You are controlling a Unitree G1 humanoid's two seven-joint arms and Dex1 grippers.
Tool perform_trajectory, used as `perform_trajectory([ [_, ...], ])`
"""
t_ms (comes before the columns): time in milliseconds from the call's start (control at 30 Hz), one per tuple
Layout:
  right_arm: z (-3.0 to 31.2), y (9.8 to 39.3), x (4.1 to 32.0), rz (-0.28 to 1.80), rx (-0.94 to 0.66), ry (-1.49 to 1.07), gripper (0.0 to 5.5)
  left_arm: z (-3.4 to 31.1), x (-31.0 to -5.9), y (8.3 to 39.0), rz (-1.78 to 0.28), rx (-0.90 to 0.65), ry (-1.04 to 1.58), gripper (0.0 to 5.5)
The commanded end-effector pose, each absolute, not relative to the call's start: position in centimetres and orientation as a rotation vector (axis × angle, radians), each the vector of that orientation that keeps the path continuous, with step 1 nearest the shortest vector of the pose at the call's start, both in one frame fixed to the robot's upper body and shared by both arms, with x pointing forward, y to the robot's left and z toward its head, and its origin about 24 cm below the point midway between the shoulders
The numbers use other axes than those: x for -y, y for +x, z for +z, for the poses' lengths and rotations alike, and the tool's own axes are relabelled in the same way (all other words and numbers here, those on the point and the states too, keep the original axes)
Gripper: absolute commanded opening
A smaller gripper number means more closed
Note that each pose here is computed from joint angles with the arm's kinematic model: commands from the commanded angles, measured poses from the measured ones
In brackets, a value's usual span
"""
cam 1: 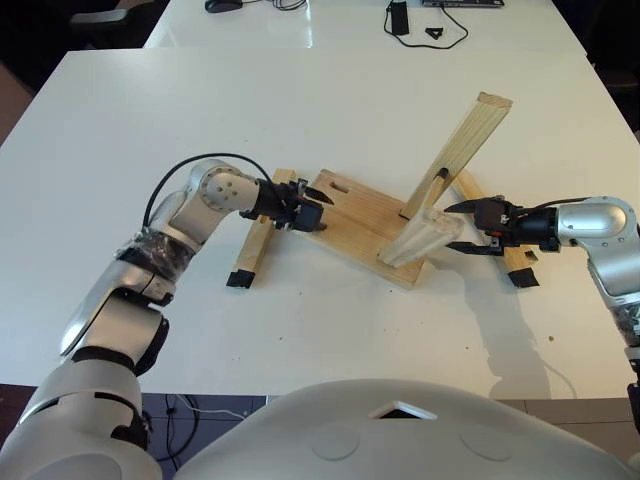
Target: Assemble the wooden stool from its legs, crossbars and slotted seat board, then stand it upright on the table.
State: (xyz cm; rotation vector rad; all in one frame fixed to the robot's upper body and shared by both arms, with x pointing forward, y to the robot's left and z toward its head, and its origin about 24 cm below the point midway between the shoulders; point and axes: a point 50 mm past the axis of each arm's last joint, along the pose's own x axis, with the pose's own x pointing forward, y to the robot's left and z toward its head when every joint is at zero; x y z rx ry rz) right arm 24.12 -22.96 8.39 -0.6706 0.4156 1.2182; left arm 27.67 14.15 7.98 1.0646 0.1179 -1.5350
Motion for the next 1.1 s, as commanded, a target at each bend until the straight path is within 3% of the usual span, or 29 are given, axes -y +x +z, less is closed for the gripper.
perform_trajectory([
  [33, 8.7, 22.7, 22.7, 1.26, -0.411, -0.606, 3.75, 7.0, -15.8, 23.8, -1.551, -0.296, 0.852, 2.41],
  [100, 8.8, 21.8, 22.7, 1.279, -0.424, -0.579, 4.05, 7.2, -16.2, 22.3, -1.523, -0.322, 0.787, 2.41],
  [233, 8.6, 19.8, 23.3, 1.328, -0.49, -0.569, 4.08, 7.6, -15.8, 19.9, -1.471, -0.342, 0.651, 2.41],
  [333, 8.3, 18.8, 23.3, 1.349, -0.519, -0.578, 4.08, 8.9, -15.2, 19.7, -1.419, -0.319, 0.567, 2.41],
  [533, 6.5, 18.5, 21.8, 1.34, -0.518, -0.607, 4.08, 12.0, -15.3, 23.1, -1.234, -0.199, 0.509, 2.41],
  [667, 5.7, 18.9, 21.2, 1.296, -0.499, -0.625, 4.08, 13.6, -17.8, 27.1, -1.059, -0.156, 0.573, 2.41],
  [833, 5.1, 20.1, 20.8, 1.183, -0.46, -0.614, 4.08, 9.6, -20.7, 29.8, -0.962, -0.23, 0.858, 2.41],
  [967, 4.6, 21.4, 20.5, 1.095, -0.435, -0.605, 4.08, 6.3, -20.7, 29.4, -1.035, -0.275, 0.907, 2.41],
  [1100, 4.0, 23.6, 19.8, 1.009, -0.421, -0.572, 4.08, 5.4, -19.4, 28.4, -1.143, -0.242, 0.903, 2.41],
])
